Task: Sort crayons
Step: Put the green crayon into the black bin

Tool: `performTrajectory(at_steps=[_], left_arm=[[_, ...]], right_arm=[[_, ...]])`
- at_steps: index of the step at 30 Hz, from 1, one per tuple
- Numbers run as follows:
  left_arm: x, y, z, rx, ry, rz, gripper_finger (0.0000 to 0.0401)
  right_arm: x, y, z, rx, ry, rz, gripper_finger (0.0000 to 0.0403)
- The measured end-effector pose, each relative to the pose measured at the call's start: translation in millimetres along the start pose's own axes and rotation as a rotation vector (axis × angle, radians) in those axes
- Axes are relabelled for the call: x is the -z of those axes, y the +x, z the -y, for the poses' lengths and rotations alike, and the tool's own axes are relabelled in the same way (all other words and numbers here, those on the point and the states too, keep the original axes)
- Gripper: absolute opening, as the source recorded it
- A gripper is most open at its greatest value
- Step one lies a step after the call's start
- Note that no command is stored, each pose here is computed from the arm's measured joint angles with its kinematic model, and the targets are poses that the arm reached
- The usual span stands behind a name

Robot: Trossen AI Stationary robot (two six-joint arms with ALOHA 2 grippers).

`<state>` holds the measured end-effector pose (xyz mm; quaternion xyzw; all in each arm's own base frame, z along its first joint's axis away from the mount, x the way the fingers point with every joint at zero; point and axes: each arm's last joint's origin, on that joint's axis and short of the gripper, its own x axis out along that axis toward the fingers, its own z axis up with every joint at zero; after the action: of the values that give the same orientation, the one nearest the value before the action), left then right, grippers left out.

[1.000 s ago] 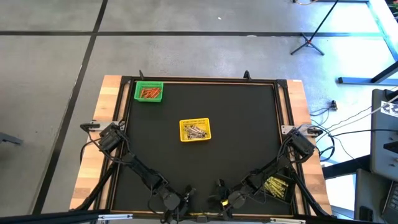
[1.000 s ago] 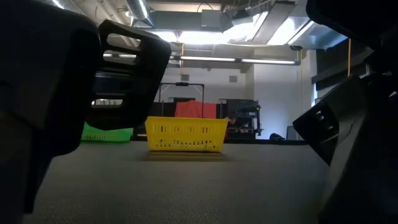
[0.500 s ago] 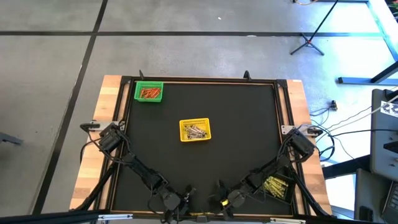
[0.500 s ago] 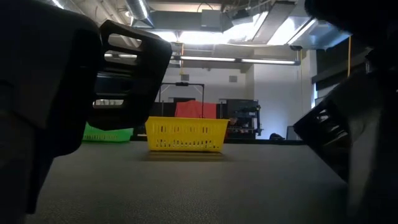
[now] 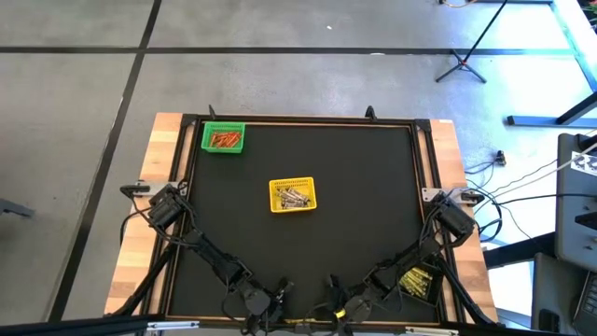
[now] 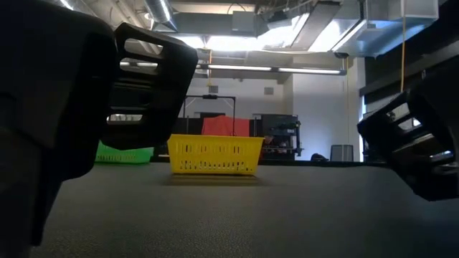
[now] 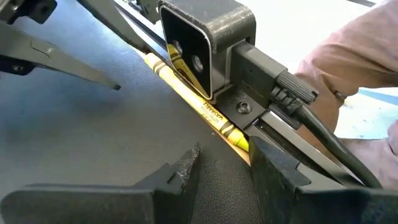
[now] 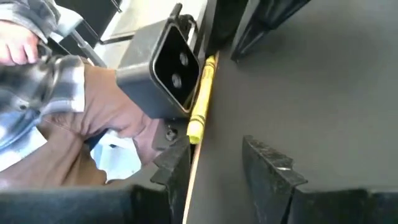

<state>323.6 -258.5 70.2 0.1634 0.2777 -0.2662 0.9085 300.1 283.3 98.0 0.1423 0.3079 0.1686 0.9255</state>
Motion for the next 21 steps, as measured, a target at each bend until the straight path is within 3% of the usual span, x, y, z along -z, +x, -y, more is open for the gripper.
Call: performTrajectory(at_steps=[10,21], left_arm=[[-0.3,0.0,-0.3,-0.006,0.000,0.008,0.0114],[-0.6,0.0,-0.3,-0.005,-0.001,0.009,0.0114]], right_arm=[[0.1,23.0,-7.7,-0.032,-0.024,-0.006,0.0143],[-1.6,24.0,-8.1,-0.001,-0.052,0.002,0.0126]])
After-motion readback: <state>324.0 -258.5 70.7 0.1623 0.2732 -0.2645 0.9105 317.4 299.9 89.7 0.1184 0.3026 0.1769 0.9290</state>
